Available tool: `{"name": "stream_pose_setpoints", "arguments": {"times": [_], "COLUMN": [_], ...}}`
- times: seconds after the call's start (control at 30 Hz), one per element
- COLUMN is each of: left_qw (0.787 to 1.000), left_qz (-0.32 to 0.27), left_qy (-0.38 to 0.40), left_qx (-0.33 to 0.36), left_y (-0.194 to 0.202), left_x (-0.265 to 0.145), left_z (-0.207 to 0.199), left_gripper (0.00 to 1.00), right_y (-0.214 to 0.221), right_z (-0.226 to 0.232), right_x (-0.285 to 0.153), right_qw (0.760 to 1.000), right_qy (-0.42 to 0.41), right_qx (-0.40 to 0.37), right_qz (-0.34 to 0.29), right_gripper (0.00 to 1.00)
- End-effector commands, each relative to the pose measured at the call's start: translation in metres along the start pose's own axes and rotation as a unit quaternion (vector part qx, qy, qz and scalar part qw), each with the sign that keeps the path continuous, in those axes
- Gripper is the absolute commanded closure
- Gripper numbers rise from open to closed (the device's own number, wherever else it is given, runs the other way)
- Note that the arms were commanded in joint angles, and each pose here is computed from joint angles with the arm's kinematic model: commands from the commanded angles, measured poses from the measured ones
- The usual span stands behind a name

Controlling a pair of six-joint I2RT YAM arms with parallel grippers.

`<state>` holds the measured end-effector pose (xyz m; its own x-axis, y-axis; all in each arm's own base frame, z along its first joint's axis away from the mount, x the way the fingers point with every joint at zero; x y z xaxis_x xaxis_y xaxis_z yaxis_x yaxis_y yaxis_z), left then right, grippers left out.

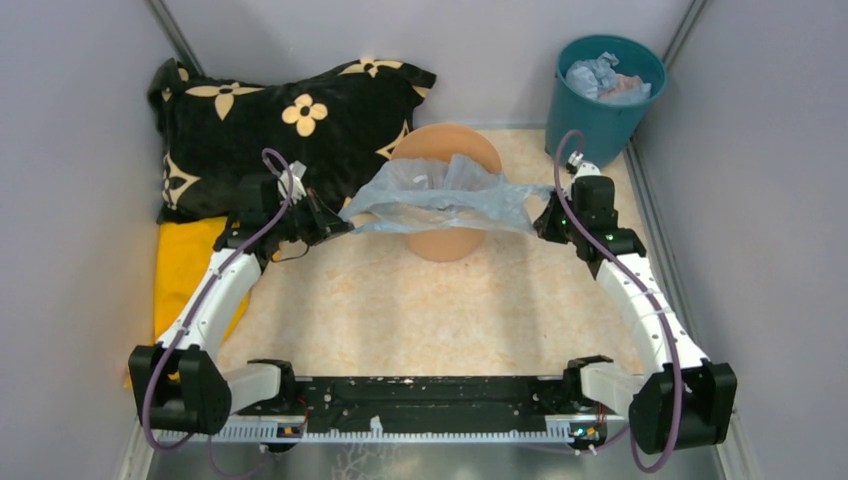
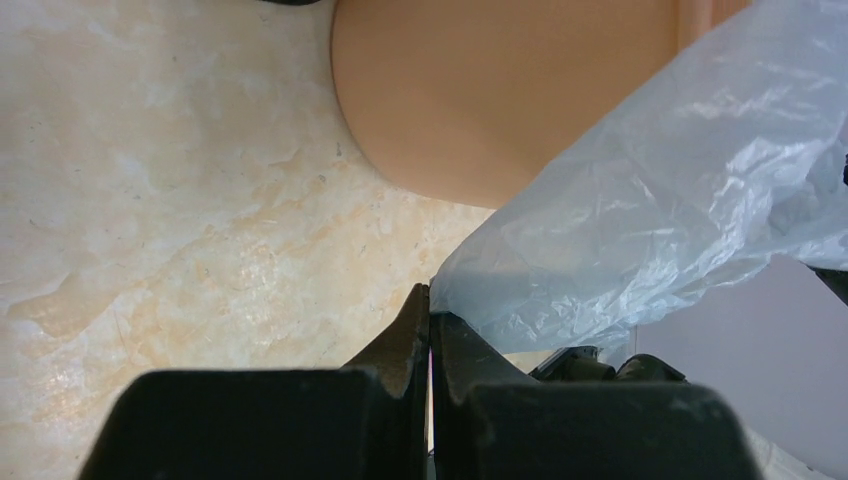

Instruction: Put the trash bags into the trash bin

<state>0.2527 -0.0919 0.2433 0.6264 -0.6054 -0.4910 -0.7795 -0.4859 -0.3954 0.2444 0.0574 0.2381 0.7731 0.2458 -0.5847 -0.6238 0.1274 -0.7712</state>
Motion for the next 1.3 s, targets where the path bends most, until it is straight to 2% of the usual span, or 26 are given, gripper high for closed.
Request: {"name": "stream_pose_setpoints", "arguments": {"times": [0.0,0.27,0.53,0.8,1.07,1.27], "left_qw": [1.000,1.000,0.999,0.999,1.000,1.000], "left_qz": [-0.014,-0.018,-0.031,-0.040,-0.012,0.002], "left_qy": [-0.007,-0.023,-0.001,0.027,0.027,0.021], "left_qx": [0.017,0.011,0.017,0.024,0.009,0.005], "left_y": [-0.004,-0.013,-0.044,-0.073,-0.081,-0.084], "left_x": [0.007,0.019,0.025,0.030,0.059,0.078], "left_z": [0.008,0.014,-0.010,-0.035,-0.022,-0.013], "left_gripper": [1.00,1.00,1.00,1.00,1.00,1.00], "right_y": [-0.005,-0.012,-0.067,-0.118,-0.132,-0.115], "right_z": [-0.011,-0.012,-0.003,0.010,0.014,0.014], "right_x": [0.009,0.023,0.026,0.052,0.093,0.126], "right_qw": [0.998,0.997,0.995,0.995,0.996,0.998], "right_qy": [0.055,0.065,0.061,0.024,-0.012,-0.024], "right_qx": [0.017,0.031,0.028,0.037,0.052,0.053], "right_qz": [-0.009,-0.018,-0.067,-0.092,-0.074,-0.033], "right_gripper": [1.00,1.00,1.00,1.00,0.99,1.00]}}
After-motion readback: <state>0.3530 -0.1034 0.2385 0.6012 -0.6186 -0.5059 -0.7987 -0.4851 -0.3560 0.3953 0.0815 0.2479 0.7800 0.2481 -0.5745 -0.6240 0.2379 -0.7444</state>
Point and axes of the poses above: each gripper's point midway between its finger pads, its own x axis out along the fingers, its own z axis along the line the jaws close on, y = z × x, the point moved 9 cm from there along -x, back along the fingers, and after that the axes turned 7 degrees about -x, right-handed, at the moved point
